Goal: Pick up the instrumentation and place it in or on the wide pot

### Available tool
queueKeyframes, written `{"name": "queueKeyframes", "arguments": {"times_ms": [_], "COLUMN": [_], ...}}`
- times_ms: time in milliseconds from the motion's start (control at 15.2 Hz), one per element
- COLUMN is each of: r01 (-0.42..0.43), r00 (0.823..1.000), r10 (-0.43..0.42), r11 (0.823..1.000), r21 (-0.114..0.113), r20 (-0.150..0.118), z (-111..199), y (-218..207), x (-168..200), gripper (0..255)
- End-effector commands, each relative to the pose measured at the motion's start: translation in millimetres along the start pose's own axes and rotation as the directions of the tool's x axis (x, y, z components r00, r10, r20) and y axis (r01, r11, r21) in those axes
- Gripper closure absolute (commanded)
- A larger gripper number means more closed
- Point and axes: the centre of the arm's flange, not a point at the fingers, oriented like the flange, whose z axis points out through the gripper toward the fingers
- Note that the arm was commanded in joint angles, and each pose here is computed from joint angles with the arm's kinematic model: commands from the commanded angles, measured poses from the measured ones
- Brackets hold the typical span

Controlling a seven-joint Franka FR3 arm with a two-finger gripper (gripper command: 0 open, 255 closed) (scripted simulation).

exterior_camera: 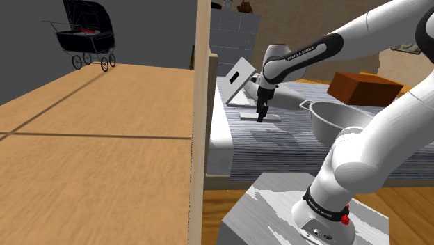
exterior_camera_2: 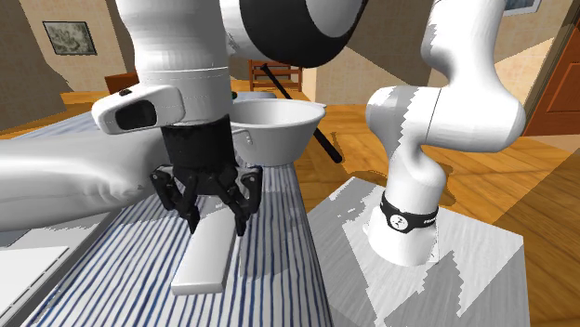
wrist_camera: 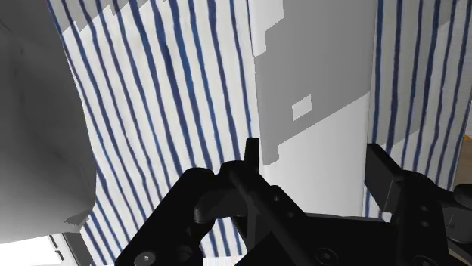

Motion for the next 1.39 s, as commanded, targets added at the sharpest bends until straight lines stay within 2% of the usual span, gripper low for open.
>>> {"name": "queueKeyframes", "arguments": {"times_ms": [0, 1320], "r01": [0.000, 0.000], "r00": [1.000, 1.000], "r10": [0.000, 0.000], "r11": [1.000, 1.000], "r21": [0.000, 0.000], "r20": [0.000, 0.000], "z": [-11, -116], "y": [-1, -3], "x": [0, 0], "gripper": [255, 255]}}
